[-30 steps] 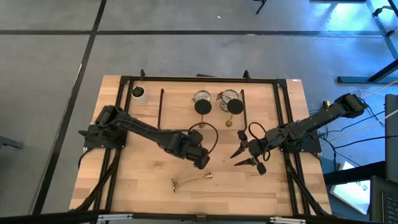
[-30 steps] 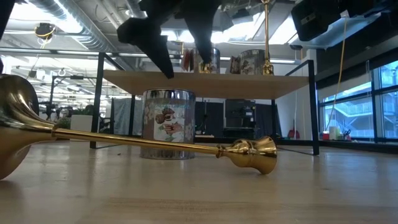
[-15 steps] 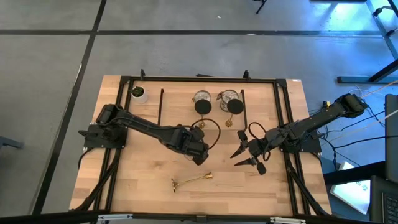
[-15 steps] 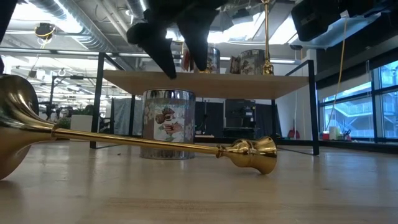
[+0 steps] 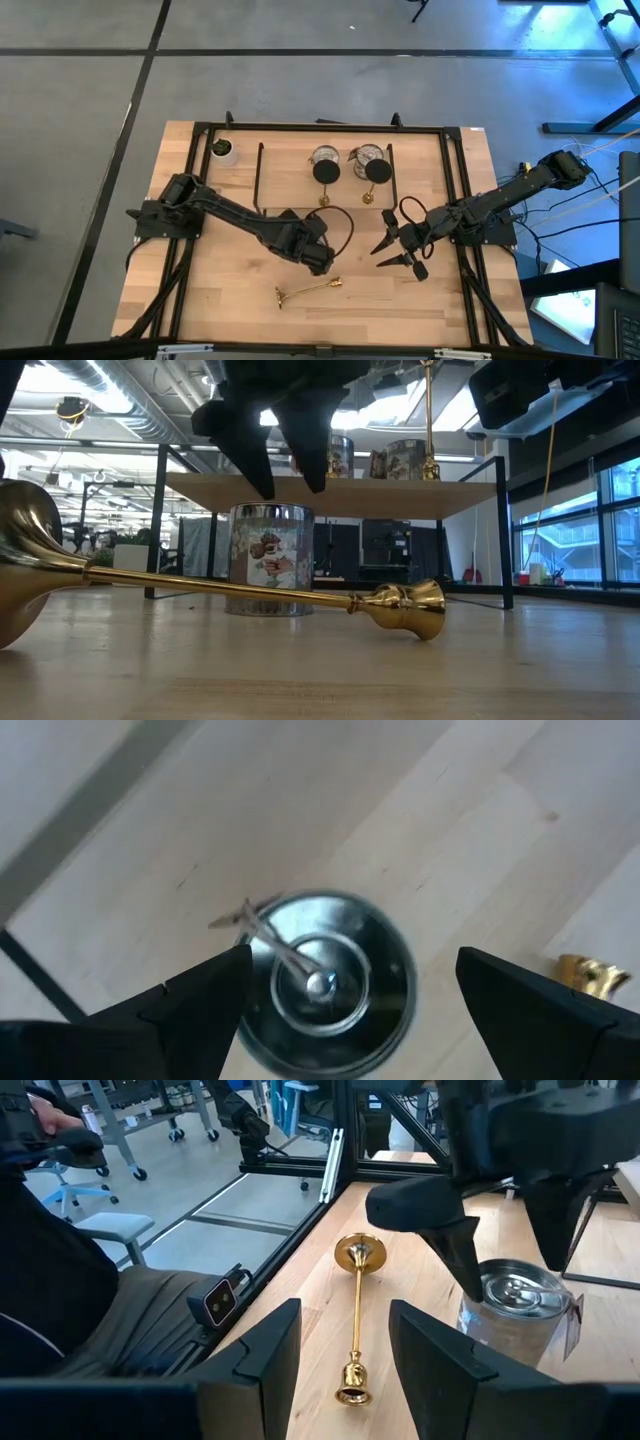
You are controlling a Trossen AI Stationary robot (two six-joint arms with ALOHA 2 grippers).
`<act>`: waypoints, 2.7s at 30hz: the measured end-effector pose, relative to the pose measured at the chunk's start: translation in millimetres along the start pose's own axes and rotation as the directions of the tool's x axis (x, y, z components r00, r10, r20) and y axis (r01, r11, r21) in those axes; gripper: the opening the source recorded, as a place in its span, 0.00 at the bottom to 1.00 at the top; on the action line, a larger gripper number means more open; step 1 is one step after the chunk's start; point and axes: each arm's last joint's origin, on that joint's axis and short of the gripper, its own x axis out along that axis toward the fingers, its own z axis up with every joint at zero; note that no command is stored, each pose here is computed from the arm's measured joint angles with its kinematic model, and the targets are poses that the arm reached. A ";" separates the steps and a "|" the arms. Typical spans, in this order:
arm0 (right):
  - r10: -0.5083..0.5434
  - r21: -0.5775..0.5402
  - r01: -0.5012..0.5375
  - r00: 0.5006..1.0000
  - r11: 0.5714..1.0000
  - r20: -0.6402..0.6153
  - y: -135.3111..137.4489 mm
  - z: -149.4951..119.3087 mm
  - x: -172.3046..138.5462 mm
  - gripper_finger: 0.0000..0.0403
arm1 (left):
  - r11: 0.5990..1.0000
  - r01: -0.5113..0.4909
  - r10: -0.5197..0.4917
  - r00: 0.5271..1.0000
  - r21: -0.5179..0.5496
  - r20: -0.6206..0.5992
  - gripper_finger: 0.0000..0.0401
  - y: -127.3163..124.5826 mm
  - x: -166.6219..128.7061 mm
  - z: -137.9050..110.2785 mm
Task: Pick & Place candle stick holders
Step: Put the silver scented candle on the shelf
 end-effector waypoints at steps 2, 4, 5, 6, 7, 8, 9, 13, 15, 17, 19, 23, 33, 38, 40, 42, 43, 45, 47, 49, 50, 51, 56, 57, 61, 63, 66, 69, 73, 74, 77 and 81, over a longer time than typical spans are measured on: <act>0.000 0.004 0.000 1.000 1.000 0.000 0.1 0.0 0.0 0.39 | 1.000 -0.002 0.002 1.000 -0.004 -0.015 0.87 0.0 -0.6 -2.2; 0.000 0.004 0.000 1.000 1.000 -0.002 0.0 -0.3 0.0 0.39 | 1.000 0.003 -0.003 1.000 -0.012 -0.028 0.87 -0.4 -1.9 -4.0; 0.000 0.004 0.000 1.000 1.000 -0.002 0.0 -0.2 0.0 0.39 | 1.000 0.003 -0.004 0.999 -0.011 -0.038 0.87 -0.3 -2.2 -4.9; 0.000 0.004 0.000 1.000 1.000 -0.003 0.0 -0.3 0.0 0.39 | 1.000 0.007 -0.008 0.999 -0.009 -0.045 0.87 -0.8 -2.6 -5.9; 0.000 0.004 0.000 1.000 1.000 -0.003 0.0 -0.2 0.0 0.39 | 1.000 0.013 -0.013 0.999 -0.010 -0.050 0.87 -1.4 -2.8 -6.4; 0.000 0.004 0.000 1.000 1.000 -0.003 0.0 -0.2 0.0 0.39 | 1.000 0.018 -0.019 0.998 -0.011 -0.058 0.87 -1.6 -2.8 -6.6; 0.000 0.004 0.000 1.000 1.000 -0.003 0.0 -0.3 0.0 0.39 | 1.000 0.025 -0.025 0.997 -0.010 -0.071 0.87 -1.7 -2.9 -7.0; 0.000 0.004 0.000 1.000 1.000 -0.003 0.0 -0.3 0.0 0.39 | 0.999 0.043 -0.044 0.993 -0.010 -0.112 0.87 -3.8 -0.2 -9.2; 0.000 0.004 0.000 1.000 1.000 -0.003 0.0 -0.3 0.0 0.39 | 0.998 0.054 -0.055 0.989 -0.010 -0.140 0.87 -5.7 2.9 -10.7; 0.000 0.004 0.000 1.000 1.000 -0.003 0.0 -0.3 0.0 0.39 | 0.997 0.075 -0.076 0.984 -0.011 -0.162 0.87 -8.9 6.5 -11.9; 0.000 0.004 0.000 1.000 1.000 -0.003 0.0 -0.3 -0.1 0.39 | 0.996 0.086 -0.087 0.981 -0.010 -0.172 0.87 -11.1 9.2 -12.7; 0.000 0.004 0.000 1.000 1.000 -0.003 0.0 -0.4 0.0 0.39 | 0.995 0.095 -0.095 0.980 -0.007 -0.177 0.87 -12.8 9.0 -14.0; 0.000 0.004 0.000 1.000 1.000 -0.003 0.0 -0.3 0.0 0.39 | 0.988 0.144 -0.151 0.962 -0.046 -0.228 0.87 -21.0 -0.2 -26.5; 0.000 0.004 0.000 1.000 1.000 -0.003 0.0 -0.3 0.0 0.39 | 0.985 0.165 -0.174 0.957 -0.058 -0.233 0.87 -26.6 -5.9 -33.5; 0.000 0.003 0.000 1.000 1.000 -0.003 0.0 -0.4 0.0 0.39 | 0.982 0.182 -0.188 0.957 -0.046 -0.221 0.87 -31.7 -11.6 -36.2; 0.000 0.003 0.000 1.000 1.000 -0.003 0.0 -0.3 0.0 0.39 | 0.982 0.189 -0.189 0.969 -0.014 -0.158 0.87 -37.2 -20.2 -36.0; 0.000 0.003 0.000 1.000 1.000 -0.003 0.0 -0.3 0.0 0.39 | 0.982 0.190 -0.188 0.975 0.003 -0.116 0.87 -38.8 -27.6 -33.8; 0.000 0.003 0.000 1.000 1.000 -0.002 0.0 -0.2 0.0 0.39 | 0.983 0.181 -0.180 0.983 0.028 -0.042 0.87 -37.4 -45.0 -27.8; 0.000 0.003 0.000 1.000 1.000 0.001 0.0 0.1 0.0 0.39 | 0.987 0.158 -0.158 0.987 0.034 -0.017 0.87 -32.7 -56.3 -22.0; 0.001 0.003 -0.001 1.000 1.000 0.003 0.1 0.3 0.0 0.39 | 0.994 0.100 -0.098 0.994 0.048 -0.041 0.87 -24.7 -58.6 -19.7; 0.001 0.003 -0.001 1.000 1.000 0.004 0.0 0.4 0.0 0.39 | 0.996 0.075 -0.072 0.996 0.053 -0.055 0.87 -21.1 -58.4 -18.0; 0.001 0.003 -0.001 1.000 1.000 0.004 0.0 0.4 0.0 0.39 | 0.997 0.053 -0.049 0.996 0.055 -0.074 0.87 -17.3 -57.5 -16.1; 0.001 0.003 -0.001 1.000 1.000 0.004 0.1 0.4 0.0 0.39 | 0.982 0.043 -0.015 0.988 0.182 -0.155 0.87 -4.1 -40.7 -3.4; 0.001 0.003 -0.001 1.000 1.000 0.004 0.1 0.4 0.0 0.39 | 0.974 0.052 -0.018 0.988 0.218 -0.153 0.87 -3.3 -38.0 -1.0; 0.000 0.003 0.000 1.000 1.000 -0.001 0.0 0.0 0.0 0.39 | 0.880 0.176 -0.090 0.974 0.441 -0.207 0.87 -6.8 -37.1 0.9; 0.000 0.003 0.000 1.000 1.000 -0.003 0.0 -0.3 0.0 0.39 | 0.767 0.256 -0.126 0.959 0.589 -0.253 0.87 -10.9 -40.3 -5.2; 0.000 0.003 0.000 1.000 1.000 -0.003 0.0 -0.3 0.0 0.39 | 0.628 0.305 -0.118 0.947 0.716 -0.300 0.87 -11.5 -43.8 -13.1; 0.000 0.003 0.000 1.000 1.000 -0.003 -0.1 -0.3 0.0 0.39 | 0.545 0.331 -0.110 0.939 0.770 -0.326 0.87 -8.4 -42.0 -10.7; 0.000 0.003 0.000 1.000 1.000 -0.003 0.0 -0.3 0.0 0.39 | 0.514 0.337 -0.168 0.941 0.789 -0.293 0.87 -10.4 -37.7 0.0; 0.000 0.003 0.000 1.000 1.000 -0.003 -0.1 -0.4 0.0 0.39 | 0.510 0.343 -0.190 0.939 0.788 -0.286 0.87 -11.3 -36.6 3.0; 0.000 0.003 0.000 1.000 1.000 -0.003 0.0 -0.4 0.0 0.39 | 0.487 0.382 -0.250 0.923 0.785 -0.294 0.87 -12.4 -33.8 10.8; 0.000 0.003 0.000 1.000 1.000 -0.004 0.0 -0.4 0.0 0.39 | 0.521 0.376 -0.253 0.925 0.766 -0.283 0.87 -9.8 -30.8 16.8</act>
